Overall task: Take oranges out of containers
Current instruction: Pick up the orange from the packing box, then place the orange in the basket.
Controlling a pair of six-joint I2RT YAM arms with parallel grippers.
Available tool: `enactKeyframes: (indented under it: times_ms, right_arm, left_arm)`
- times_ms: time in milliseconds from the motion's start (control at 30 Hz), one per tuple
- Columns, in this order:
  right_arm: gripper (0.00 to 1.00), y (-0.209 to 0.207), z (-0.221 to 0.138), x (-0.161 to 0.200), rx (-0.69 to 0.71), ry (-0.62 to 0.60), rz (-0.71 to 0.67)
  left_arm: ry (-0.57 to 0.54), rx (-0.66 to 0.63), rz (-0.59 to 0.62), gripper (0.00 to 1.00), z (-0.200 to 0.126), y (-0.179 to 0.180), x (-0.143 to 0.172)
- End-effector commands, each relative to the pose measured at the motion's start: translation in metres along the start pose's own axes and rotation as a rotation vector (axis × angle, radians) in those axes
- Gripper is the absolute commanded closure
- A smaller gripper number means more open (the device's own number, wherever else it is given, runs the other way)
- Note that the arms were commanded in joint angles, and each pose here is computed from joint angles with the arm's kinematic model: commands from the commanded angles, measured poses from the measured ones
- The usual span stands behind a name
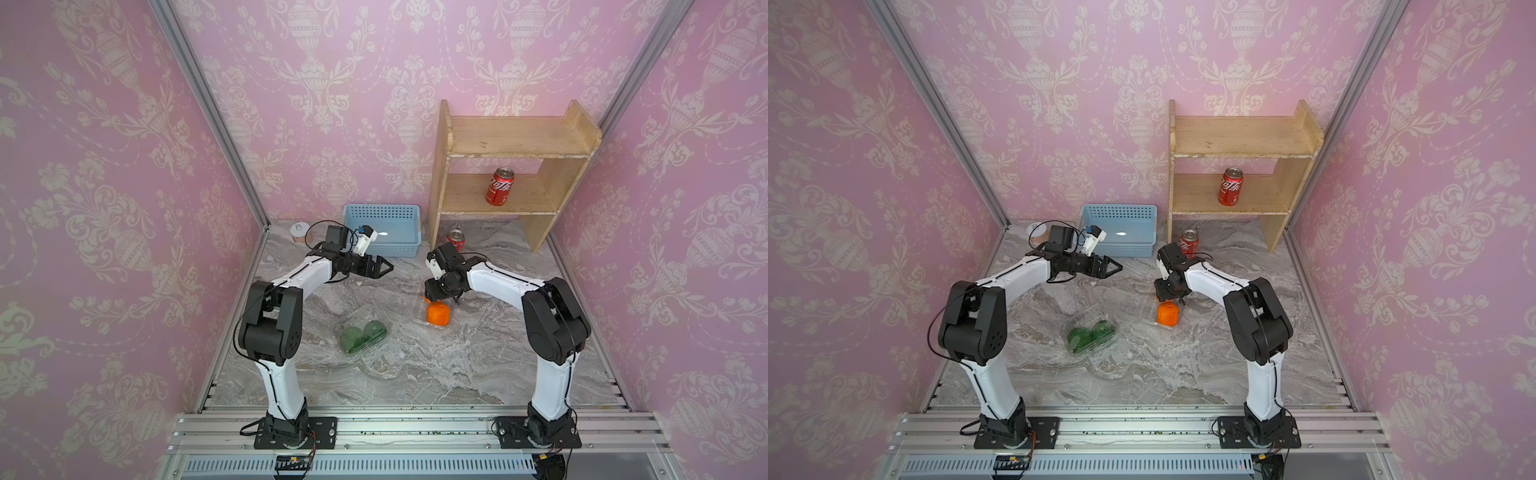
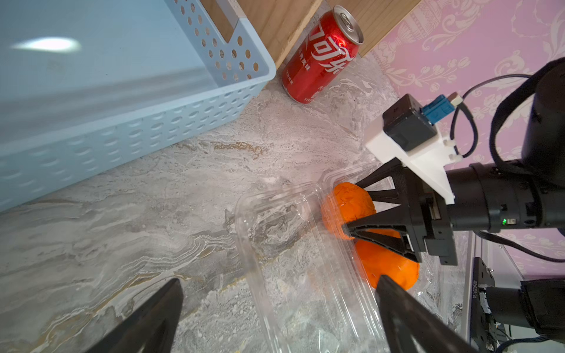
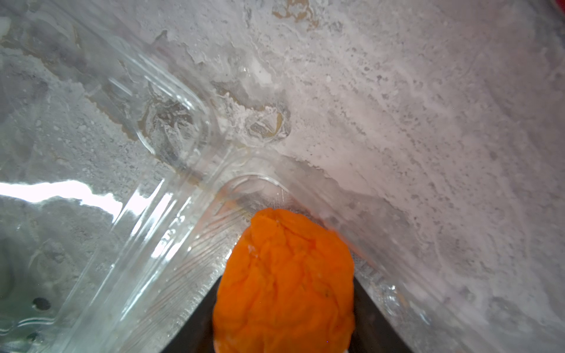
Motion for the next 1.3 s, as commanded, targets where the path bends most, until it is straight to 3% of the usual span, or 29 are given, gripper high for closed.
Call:
enactKeyframes:
  times_ms: [0, 267, 467, 700, 833, 967, 1267]
  right_arm:
    - [0.53, 0.005, -0.019, -0.013, 0.009, -0.039, -0.022]
    - [0.56, 0.019, -0.081, -0.051, -0.009, -0.177, -0.095]
    - [0.55, 0.046, -0.098, -0.114, -0.094, -0.307, -0.185]
    - [0.53, 0.078, -0.066, -0.199, -0.211, -0.399, -0.239]
    - [0.53, 0.079, -0.033, -0.228, -0.254, -0.464, -0.232]
    - [0.53, 0.063, -0.014, -0.242, -0.294, -0.517, -0.176]
    - [0.47, 0.050, 0.009, -0.239, -0.272, -0.490, -0.175]
  left_arm:
    - [0.004, 0.019, 0.005, 0.01, 0.001, -0.003, 0.003]
    - [0.002, -0.003, 0.013, 0.01, -0.004, 0.002, 0.004]
    - [-0.032, -0.029, 0.009, 0.01, -0.017, 0.007, 0.002]
    - [-0.046, -0.020, -0.009, 0.01, -0.018, 0.005, 0.011]
    - [-0.054, -0.009, -0.021, 0.01, -0.017, 0.003, 0.015]
    - [-0.053, -0.001, -0.022, 0.01, -0.016, 0.003, 0.018]
    - [-0.057, 0.015, -0.027, 0.01, -0.012, 0.004, 0.016]
Point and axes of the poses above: each gripper's point midway between its finger pads, its own z axis out along the fingers, its own y axis along the line the jaws close on, x = y × z, the point moved 4 cm from there along -z, back along the fingers, and after that the axes turned 4 degrees about z, right-handed, at the moved point
